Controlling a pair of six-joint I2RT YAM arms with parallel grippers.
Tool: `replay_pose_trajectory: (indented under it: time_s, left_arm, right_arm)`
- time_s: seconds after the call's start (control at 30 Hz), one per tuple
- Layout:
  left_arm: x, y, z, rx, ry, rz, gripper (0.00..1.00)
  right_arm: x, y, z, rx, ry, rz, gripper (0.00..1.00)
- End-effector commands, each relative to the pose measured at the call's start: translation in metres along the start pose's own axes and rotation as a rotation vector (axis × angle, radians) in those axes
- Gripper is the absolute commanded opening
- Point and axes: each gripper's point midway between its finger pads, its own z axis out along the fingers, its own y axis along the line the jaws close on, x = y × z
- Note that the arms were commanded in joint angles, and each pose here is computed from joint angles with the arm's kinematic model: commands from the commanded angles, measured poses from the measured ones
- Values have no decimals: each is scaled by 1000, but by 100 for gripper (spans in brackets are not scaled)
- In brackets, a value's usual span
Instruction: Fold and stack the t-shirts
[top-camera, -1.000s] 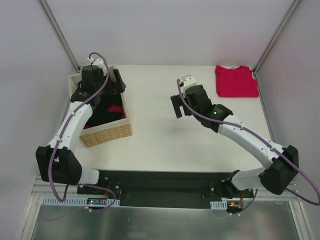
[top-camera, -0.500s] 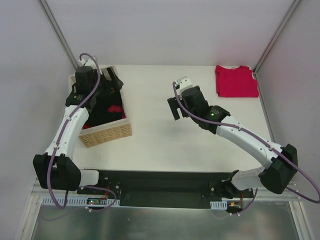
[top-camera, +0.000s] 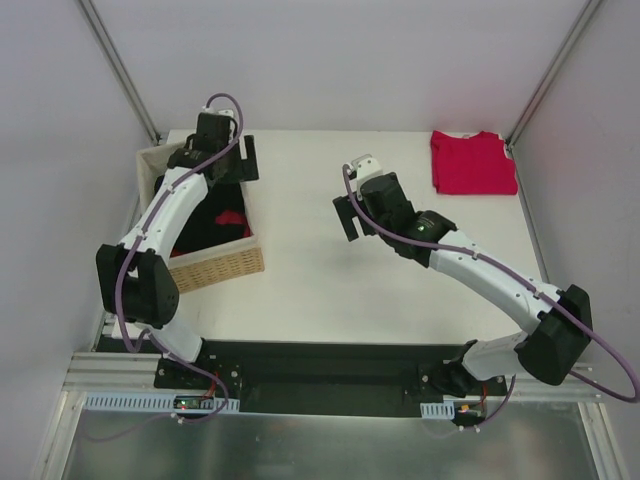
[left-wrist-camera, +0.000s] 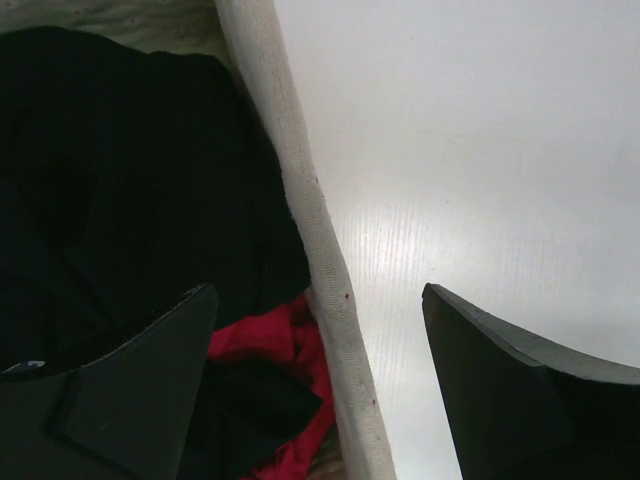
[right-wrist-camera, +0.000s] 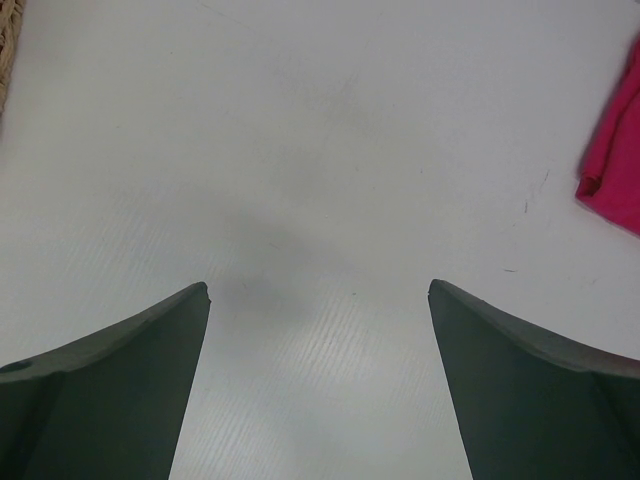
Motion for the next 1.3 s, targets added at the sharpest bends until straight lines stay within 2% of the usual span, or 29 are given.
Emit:
replay_pose_trajectory:
  time_s: [0.0,0.27,0.37,0.53,0.6,0.63,0.7,1.0,1.27]
  left_arm:
    - [14,8,0,-97,76,68,84]
    - [43,-9,22,-94,187,80,82]
    - [50,-11,29,-104,217,86,75]
    - [56,-3,34,-160,249,89,32]
    - [59,-1,34,-169,262,92,21]
    - [59,0,33,-174,262,93,12]
    - [61,3,30,-184,269,96,0]
    - [69,35,-3,-294,257,187,0]
    - [95,69,-40,-402,243,170,0]
  right_arm:
    - [-7,1,1,8,-28,3,96]
    - [-2,-2,1,19,-24,-3,96]
    - [-1,-1,0,16,-24,-2,96]
    - [1,-2,-1,18,-27,-1,96]
    - [2,-2,0,18,-26,-2,96]
    - [3,-1,0,13,-24,-4,96]
    - [2,0,1,9,-27,-1,96]
    - [3,7,6,-14,-19,8,96]
    - [-3,11,4,-25,-27,4,96]
